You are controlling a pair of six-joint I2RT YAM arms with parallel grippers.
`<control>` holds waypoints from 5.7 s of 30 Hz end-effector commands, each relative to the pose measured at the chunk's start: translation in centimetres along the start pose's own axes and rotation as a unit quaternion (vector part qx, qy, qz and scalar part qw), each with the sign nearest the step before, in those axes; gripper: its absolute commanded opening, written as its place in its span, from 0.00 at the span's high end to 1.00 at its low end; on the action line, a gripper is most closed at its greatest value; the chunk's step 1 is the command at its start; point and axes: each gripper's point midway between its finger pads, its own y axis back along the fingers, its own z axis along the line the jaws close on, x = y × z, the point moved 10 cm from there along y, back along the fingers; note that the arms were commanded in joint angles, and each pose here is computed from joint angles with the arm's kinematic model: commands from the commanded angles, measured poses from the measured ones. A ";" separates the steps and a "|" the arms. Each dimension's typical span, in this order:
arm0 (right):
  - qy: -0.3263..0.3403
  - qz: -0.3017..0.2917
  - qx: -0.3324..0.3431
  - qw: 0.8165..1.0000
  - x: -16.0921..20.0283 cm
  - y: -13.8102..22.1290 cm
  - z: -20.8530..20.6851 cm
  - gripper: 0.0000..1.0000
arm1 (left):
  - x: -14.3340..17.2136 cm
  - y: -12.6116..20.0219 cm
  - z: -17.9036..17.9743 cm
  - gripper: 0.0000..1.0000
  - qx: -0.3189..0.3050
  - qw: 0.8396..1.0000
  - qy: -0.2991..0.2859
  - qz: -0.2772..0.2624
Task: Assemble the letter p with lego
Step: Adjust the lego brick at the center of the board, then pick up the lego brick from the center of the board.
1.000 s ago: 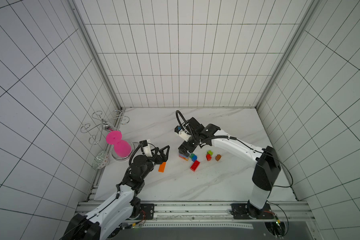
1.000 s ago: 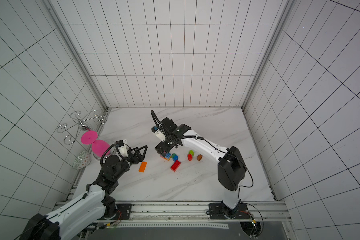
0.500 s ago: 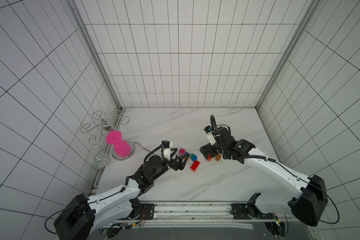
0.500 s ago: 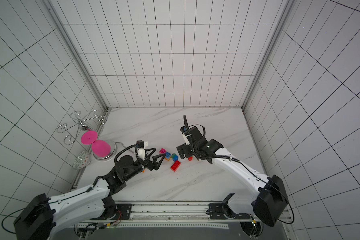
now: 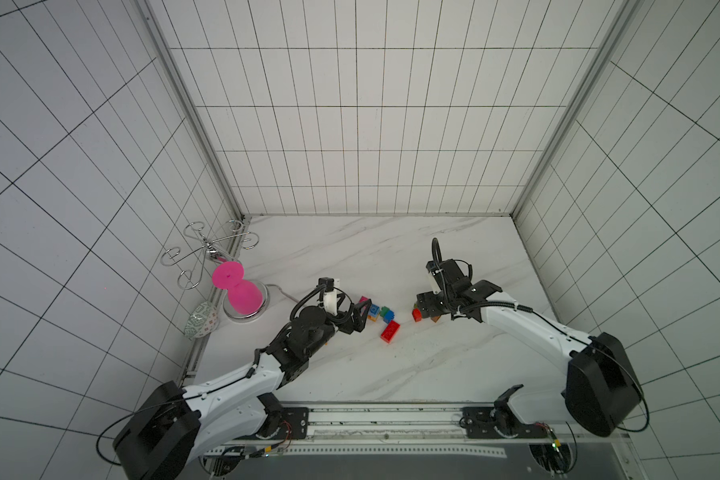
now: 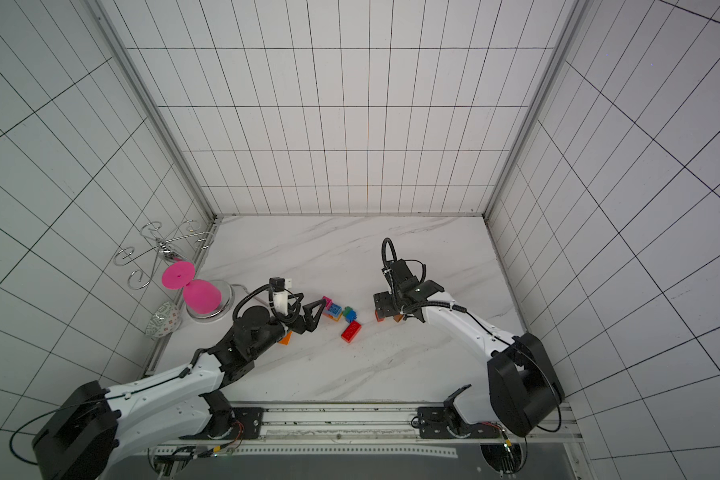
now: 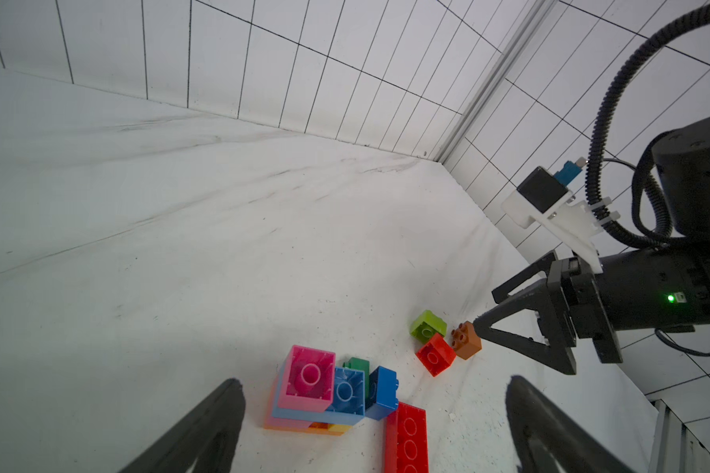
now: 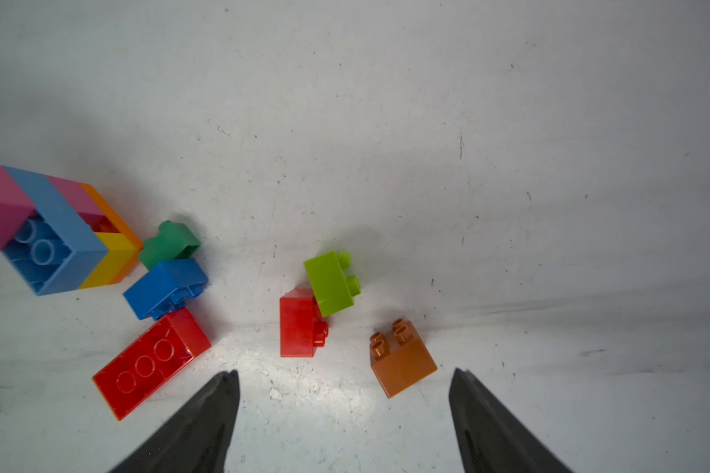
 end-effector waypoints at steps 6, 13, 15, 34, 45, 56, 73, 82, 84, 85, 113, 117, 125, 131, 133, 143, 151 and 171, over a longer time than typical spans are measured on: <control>-0.070 0.042 0.083 0.993 0.9 -1.9 -3.0 0.32 | -0.4 -0.5 0.7 0.02 0.004 0.999 0.031 0.006; -0.065 0.033 0.019 0.997 1.6 -2.4 -2.9 0.27 | -0.4 -0.7 0.5 0.02 0.009 0.999 0.032 0.012; -0.052 0.026 -0.010 0.998 1.8 -2.7 -2.6 0.24 | -0.3 -0.7 0.5 0.02 0.010 0.999 0.032 0.014; -0.051 0.019 -0.080 0.995 3.9 -3.2 -2.4 0.52 | -0.3 -1.0 0.4 0.02 0.017 0.999 0.031 0.023; -0.044 0.041 -0.058 0.996 4.3 -3.7 -1.6 0.50 | -0.3 -0.9 0.4 0.02 0.017 0.999 0.030 0.022; -0.009 0.065 -0.020 0.998 4.4 -4.6 -0.1 0.52 | -0.5 -0.7 0.3 0.02 0.017 0.999 0.029 0.019; -0.030 0.206 -0.022 0.978 5.6 0.0 0.5 0.79 | -0.6 -0.5 0.5 0.02 0.006 1.000 0.028 0.013; -0.017 0.367 -0.042 0.929 7.5 1.5 0.9 0.78 | -0.7 0.0 0.5 0.02 0.004 1.000 0.028 0.002; -0.017 0.386 -0.052 0.921 7.6 1.2 1.1 0.78 | -0.7 0.1 0.5 0.02 0.004 1.000 0.028 0.001; -0.017 0.395 -0.057 0.917 7.7 1.0 1.3 0.78 | -0.8 0.2 0.5 0.02 0.004 1.000 0.028 0.000; 0.053 0.330 -0.029 0.942 4.5 -0.8 4.4 0.24 | -1.3 0.6 -0.3 0.03 0.039 0.999 0.012 -0.006; 0.078 0.260 -0.023 0.962 5.4 0.0 4.8 0.22 | -1.4 1.5 -1.5 0.03 0.053 0.998 -0.014 -0.025; 0.095 0.226 0.004 0.969 6.7 -0.7 4.1 0.27 | -0.9 1.8 -3.0 0.03 0.063 0.997 -0.046 -0.028; 0.089 0.234 0.010 0.968 7.7 -1.7 3.9 0.32 | -0.8 1.4 -3.0 0.03 0.058 0.997 -0.048 -0.022; 0.086 0.237 0.006 0.968 8.0 -2.1 3.9 0.35 | -0.8 1.4 -2.9 0.03 0.056 0.997 -0.048 -0.023; 0.078 0.248 -0.004 0.966 9.0 -2.9 4.0 0.49 | -0.8 1.4 -2.9 0.03 0.051 0.997 -0.049 -0.024; 0.080 0.255 0.005 0.964 9.7 -2.9 4.4 0.51 | -1.0 1.6 -2.1 0.02 0.014 0.999 -0.025 -0.037; 0.176 0.088 -0.090 0.976 0.2 4.2 9.1 0.88 | -1.1 2.0 4.9 0.02 -0.034 0.990 0.127 -0.053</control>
